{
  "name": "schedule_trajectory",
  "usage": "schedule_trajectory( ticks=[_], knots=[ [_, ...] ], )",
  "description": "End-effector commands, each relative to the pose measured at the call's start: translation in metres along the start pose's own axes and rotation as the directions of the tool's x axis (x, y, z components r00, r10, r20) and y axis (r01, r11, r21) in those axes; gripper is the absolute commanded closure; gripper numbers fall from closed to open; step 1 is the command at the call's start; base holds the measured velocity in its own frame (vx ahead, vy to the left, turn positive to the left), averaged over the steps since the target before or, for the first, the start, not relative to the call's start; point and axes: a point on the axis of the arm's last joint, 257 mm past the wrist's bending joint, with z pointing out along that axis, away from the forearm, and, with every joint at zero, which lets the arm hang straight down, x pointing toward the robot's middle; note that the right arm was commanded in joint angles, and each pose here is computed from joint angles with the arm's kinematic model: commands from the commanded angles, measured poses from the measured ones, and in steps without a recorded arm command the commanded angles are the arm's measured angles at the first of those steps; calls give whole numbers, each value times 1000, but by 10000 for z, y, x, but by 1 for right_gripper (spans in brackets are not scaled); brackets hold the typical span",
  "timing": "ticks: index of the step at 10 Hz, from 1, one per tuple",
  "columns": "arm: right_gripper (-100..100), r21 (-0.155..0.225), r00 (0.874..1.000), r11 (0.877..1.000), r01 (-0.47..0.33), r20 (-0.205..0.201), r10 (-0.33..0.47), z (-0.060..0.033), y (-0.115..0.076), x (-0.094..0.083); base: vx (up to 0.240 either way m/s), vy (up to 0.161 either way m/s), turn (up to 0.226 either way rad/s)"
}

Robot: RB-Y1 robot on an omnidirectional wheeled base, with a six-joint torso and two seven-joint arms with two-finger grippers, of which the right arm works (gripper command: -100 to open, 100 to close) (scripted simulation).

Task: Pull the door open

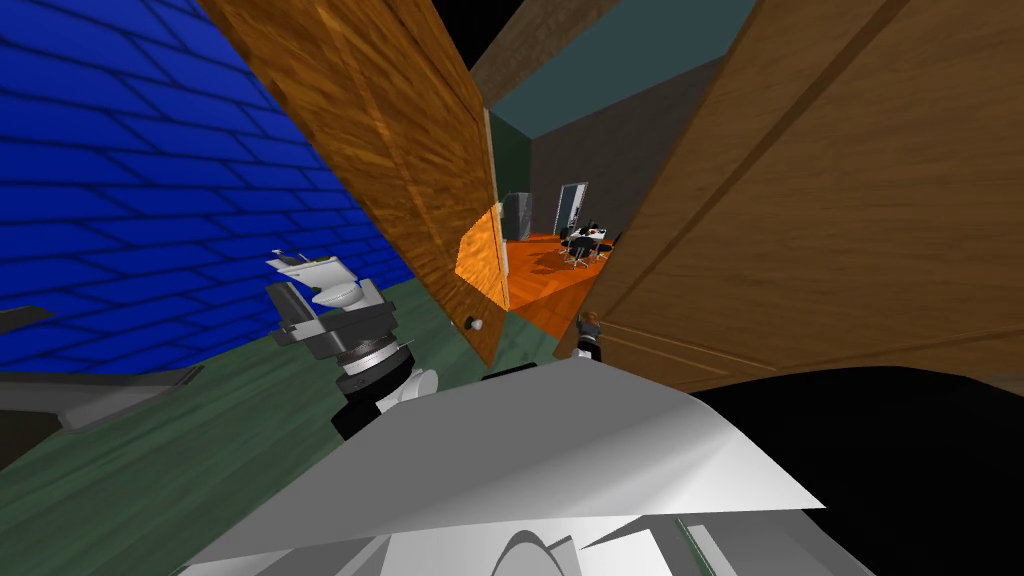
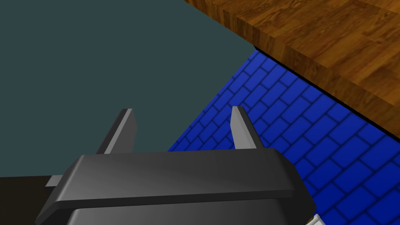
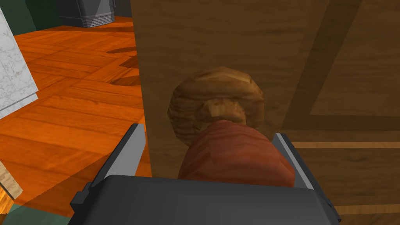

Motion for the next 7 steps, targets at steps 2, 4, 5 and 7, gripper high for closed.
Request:
schedule_trajectory(
  ticks=[2,4,5,7],
  knots=[
    [100,48,1000,998,-28,-6,29,-12,-268,37,-71,38,4],
    [100,66,999,997,-32,-6,33,-10,-280,44,-82,21,-36],
    [100,74,999,997,-34,-6,35,-9,-286,46,-52,-17,-44],
    [100,100,999,994,-38,-5,39,-9,-305,49,-22,-68,-90]
  ],
)
